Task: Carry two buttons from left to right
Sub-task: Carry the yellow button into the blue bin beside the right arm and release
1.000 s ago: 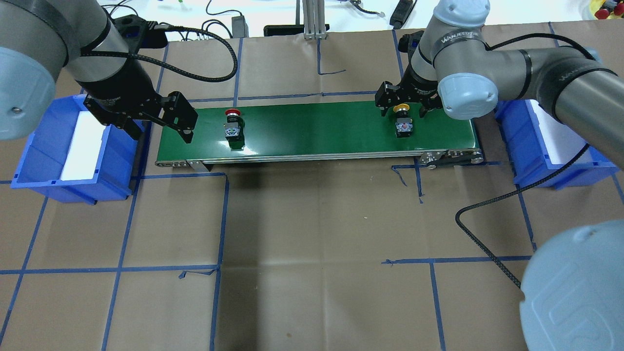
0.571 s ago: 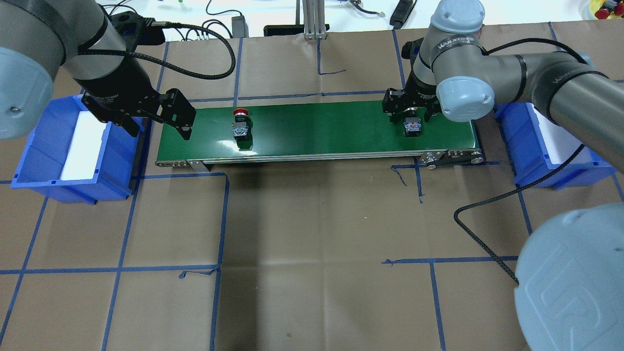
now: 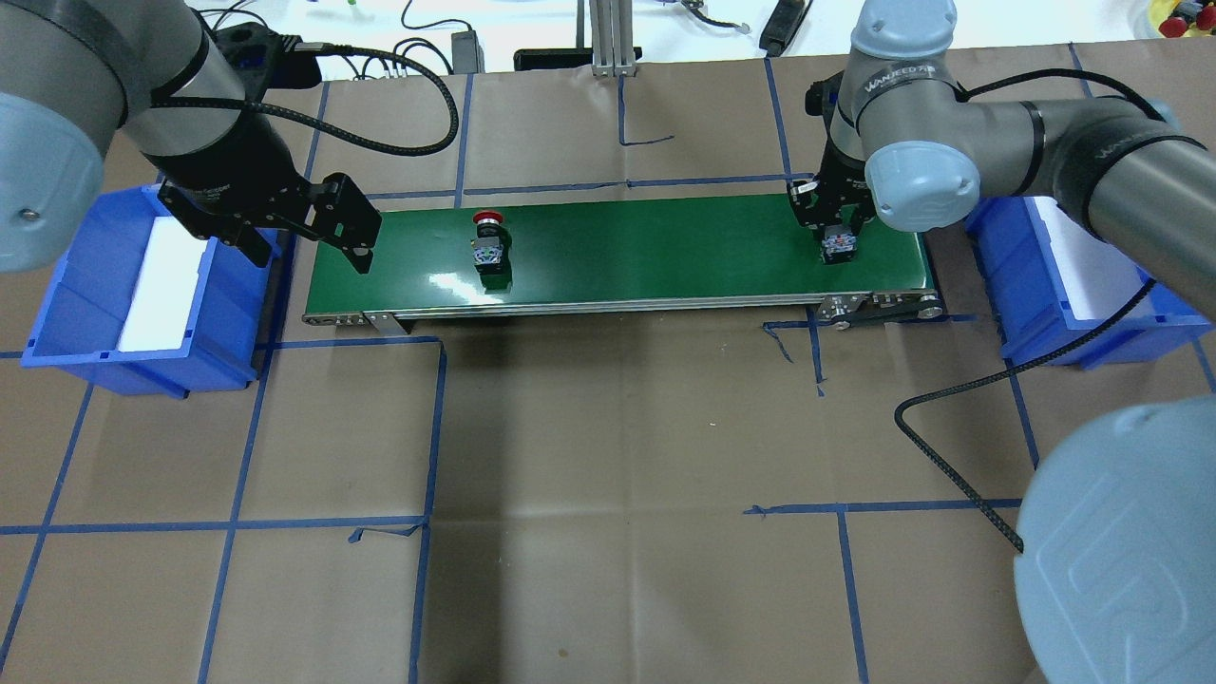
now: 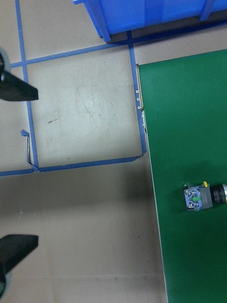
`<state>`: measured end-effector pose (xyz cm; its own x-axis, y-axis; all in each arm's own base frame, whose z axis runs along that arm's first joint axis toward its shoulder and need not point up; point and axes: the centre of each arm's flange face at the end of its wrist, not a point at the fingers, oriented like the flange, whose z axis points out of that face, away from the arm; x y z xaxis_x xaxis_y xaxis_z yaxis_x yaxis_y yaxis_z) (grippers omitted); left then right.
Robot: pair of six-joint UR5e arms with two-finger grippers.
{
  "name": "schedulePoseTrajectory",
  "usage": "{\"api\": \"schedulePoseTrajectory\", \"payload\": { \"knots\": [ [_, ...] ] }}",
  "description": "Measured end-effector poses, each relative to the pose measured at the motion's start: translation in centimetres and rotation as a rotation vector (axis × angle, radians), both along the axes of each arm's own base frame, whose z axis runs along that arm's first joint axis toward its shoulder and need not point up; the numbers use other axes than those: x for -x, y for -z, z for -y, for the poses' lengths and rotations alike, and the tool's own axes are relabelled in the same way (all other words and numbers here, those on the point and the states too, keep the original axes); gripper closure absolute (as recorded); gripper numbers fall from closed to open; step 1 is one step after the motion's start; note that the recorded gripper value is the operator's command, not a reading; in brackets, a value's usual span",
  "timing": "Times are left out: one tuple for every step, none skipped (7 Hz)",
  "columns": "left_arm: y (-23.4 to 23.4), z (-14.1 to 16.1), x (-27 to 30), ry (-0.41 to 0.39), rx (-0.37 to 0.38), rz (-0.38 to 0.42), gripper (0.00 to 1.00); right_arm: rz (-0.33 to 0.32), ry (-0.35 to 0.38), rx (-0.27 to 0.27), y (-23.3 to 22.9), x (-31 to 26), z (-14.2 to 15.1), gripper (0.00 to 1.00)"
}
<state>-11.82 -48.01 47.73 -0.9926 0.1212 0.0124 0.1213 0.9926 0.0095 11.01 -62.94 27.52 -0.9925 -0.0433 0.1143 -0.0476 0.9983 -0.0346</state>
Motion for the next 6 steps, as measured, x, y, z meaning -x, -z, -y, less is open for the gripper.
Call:
{"api": "schedulePoseTrajectory", "payload": {
  "knots": [
    [0.0, 0.0, 0.0, 0.001, 0.000, 0.000, 0.00, -0.039, -0.007, -0.007, -3.4, 1.5, -0.1, 0.94],
    [0.0, 0.0, 0.0, 0.002, -0.001, 0.000, 0.00, -0.056, -0.019, -0.018, -7.7, 3.5, 0.1, 0.95],
    [0.0, 0.0, -0.1, 0.002, -0.001, 0.001, 0.00, -0.062, -0.044, -0.035, -11.6, 6.4, 0.5, 0.96],
    [0.0, 0.0, -0.1, 0.002, -0.002, 0.001, 0.00, -0.062, -0.080, -0.057, -13.8, 10.4, 0.9, 0.96],
    [0.1, 0.0, 0.0, 0.002, -0.002, 0.002, 0.00, -0.056, -0.109, -0.080, -14.3, 15.2, 0.9, 0.96],
    [0.1, 0.0, 0.0, 0.001, -0.002, 0.002, 0.00, -0.043, -0.121, -0.105, -13.6, 20.2, 0.2, 0.97]
  ]
}}
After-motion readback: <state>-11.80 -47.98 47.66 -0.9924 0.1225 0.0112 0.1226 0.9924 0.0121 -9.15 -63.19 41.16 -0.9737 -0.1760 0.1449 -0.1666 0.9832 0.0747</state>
